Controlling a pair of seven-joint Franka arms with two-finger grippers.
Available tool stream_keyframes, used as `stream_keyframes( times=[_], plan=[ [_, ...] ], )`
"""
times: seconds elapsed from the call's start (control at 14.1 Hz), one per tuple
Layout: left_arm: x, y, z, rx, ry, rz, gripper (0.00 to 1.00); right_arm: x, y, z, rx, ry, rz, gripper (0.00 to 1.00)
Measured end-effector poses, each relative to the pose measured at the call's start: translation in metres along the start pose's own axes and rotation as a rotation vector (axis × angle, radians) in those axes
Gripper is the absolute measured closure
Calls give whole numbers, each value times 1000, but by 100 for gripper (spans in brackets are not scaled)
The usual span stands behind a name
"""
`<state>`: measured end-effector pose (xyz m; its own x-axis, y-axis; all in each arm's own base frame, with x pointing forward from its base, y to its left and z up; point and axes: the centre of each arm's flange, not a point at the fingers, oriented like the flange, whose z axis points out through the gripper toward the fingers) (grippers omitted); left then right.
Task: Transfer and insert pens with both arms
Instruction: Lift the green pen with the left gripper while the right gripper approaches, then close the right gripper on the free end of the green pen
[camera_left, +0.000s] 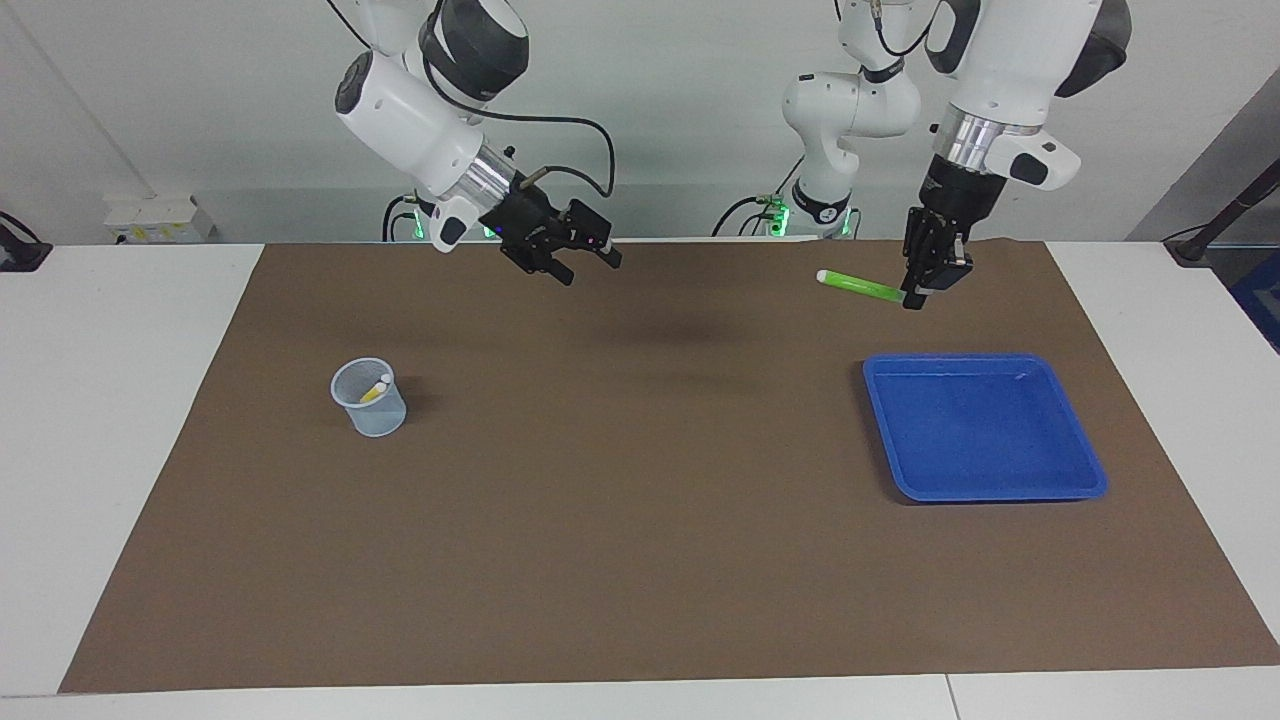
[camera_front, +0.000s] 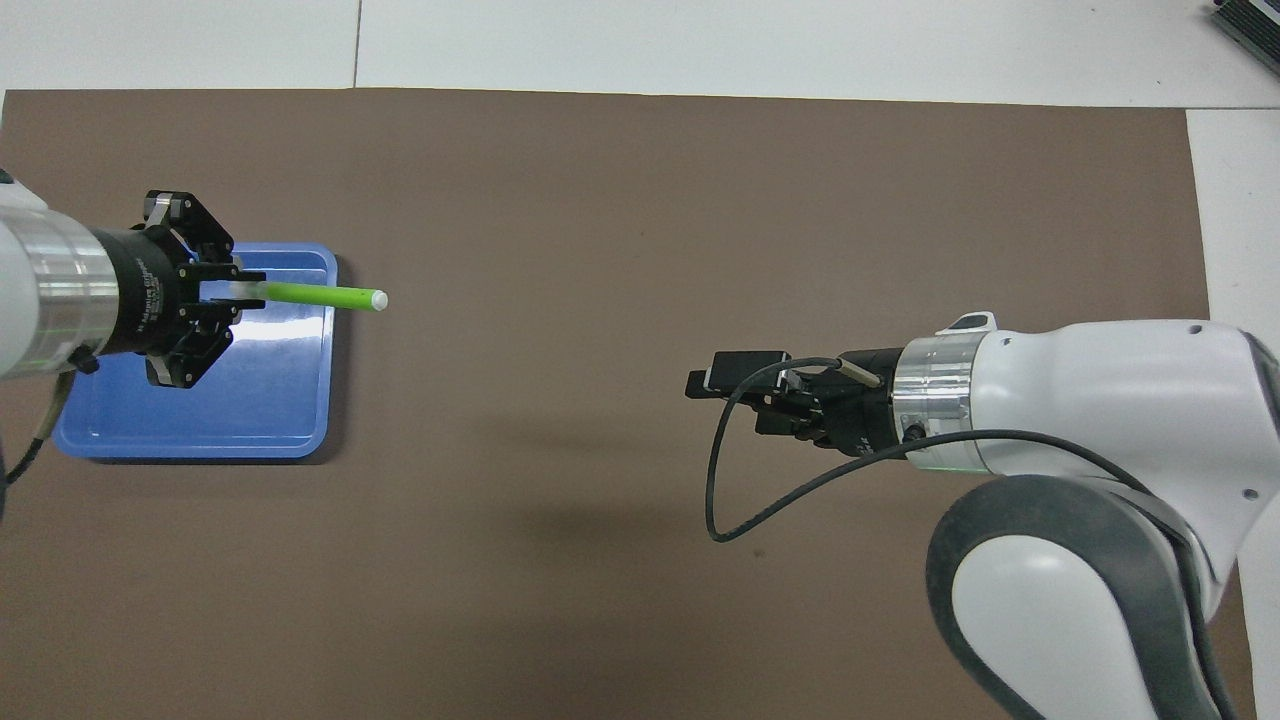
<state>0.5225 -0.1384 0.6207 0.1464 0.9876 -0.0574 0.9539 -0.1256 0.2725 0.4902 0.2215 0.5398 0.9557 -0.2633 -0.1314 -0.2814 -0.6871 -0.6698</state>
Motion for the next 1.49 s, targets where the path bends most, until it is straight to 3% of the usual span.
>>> stream_keyframes(
  times=[0.28,0.5,1.06,1.42,1.49],
  plan=[
    [-38,-12,-7,5,66,-58,83,-8,-14,-12,89,-4,25,0],
    [-65,-24,-16,-5,86,-82,83,-18,-32,-4,145,36,20,0],
    [-89,-45,-37,-25,90,-105,83,-45,-69,21,275,145,117,0],
    [-103,-55,-41,-32,94,-113,83,-65,-84,37,308,157,132,0],
    [-104,-56,-42,-34,95,-115,83,-70,-86,40,314,155,132,8]
  ],
)
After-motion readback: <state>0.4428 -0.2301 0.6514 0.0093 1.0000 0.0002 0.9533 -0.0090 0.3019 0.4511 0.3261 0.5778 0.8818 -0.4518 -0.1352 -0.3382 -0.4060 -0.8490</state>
